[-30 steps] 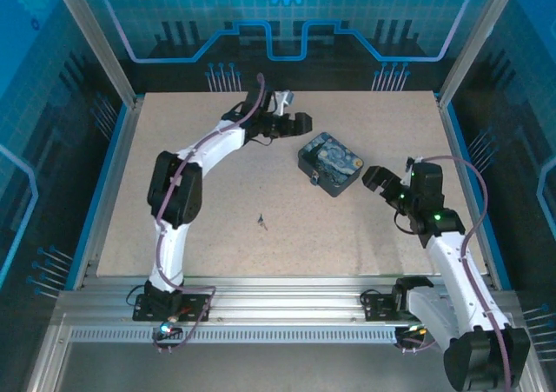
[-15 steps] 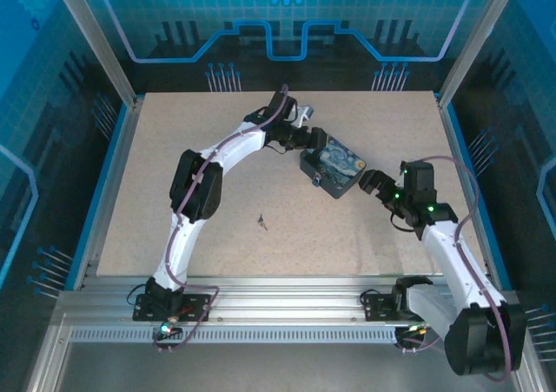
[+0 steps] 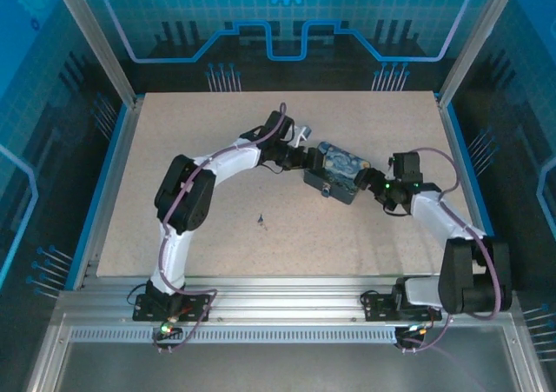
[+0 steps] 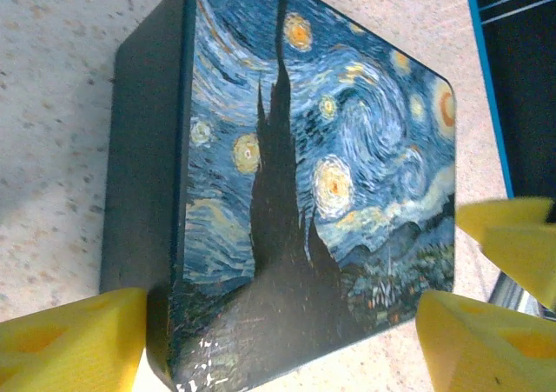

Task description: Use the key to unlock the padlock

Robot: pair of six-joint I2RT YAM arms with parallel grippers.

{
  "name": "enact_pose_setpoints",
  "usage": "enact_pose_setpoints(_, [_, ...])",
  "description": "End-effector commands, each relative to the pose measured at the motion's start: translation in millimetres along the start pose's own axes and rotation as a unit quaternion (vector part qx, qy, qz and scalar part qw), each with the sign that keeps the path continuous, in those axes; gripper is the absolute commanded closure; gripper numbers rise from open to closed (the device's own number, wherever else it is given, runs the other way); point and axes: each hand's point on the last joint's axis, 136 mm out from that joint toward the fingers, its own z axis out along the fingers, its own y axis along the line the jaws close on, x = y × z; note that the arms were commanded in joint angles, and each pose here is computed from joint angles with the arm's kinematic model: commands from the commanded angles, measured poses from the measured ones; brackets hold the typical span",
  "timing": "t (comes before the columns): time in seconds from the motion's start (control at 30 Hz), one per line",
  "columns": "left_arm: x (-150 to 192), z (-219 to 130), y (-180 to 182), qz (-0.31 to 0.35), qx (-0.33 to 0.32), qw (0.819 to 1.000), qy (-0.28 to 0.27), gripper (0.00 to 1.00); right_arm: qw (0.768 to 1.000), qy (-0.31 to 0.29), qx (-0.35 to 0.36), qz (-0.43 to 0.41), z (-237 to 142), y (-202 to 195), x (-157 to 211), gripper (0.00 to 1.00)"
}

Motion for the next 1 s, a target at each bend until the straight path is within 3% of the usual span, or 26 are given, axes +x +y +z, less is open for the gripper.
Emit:
enact_pose_setpoints(0.0, [-9.2, -16.1, -32.2, 0.018, 0.042, 0.999, -0.027, 0.2, 0.999, 0.009, -0.04, -0.026, 8.4, 22.0, -13.7, 0.22])
enact_pose_setpoints(0.57, [21.3, -29.5, -21.5, 0.006, 0.035, 0.999, -0.028, 0.23, 0.985, 0.075, -0.059, -0.145, 44.2, 78.9, 14.9, 0.28])
enact_pose_setpoints(0.97, [58.4, -88.1, 22.4, -0.049, -0.018, 0.995, -0.081, 0.23, 0.97, 0.105, -0.075, -0.208, 66.1, 127.1, 40.6, 0.28])
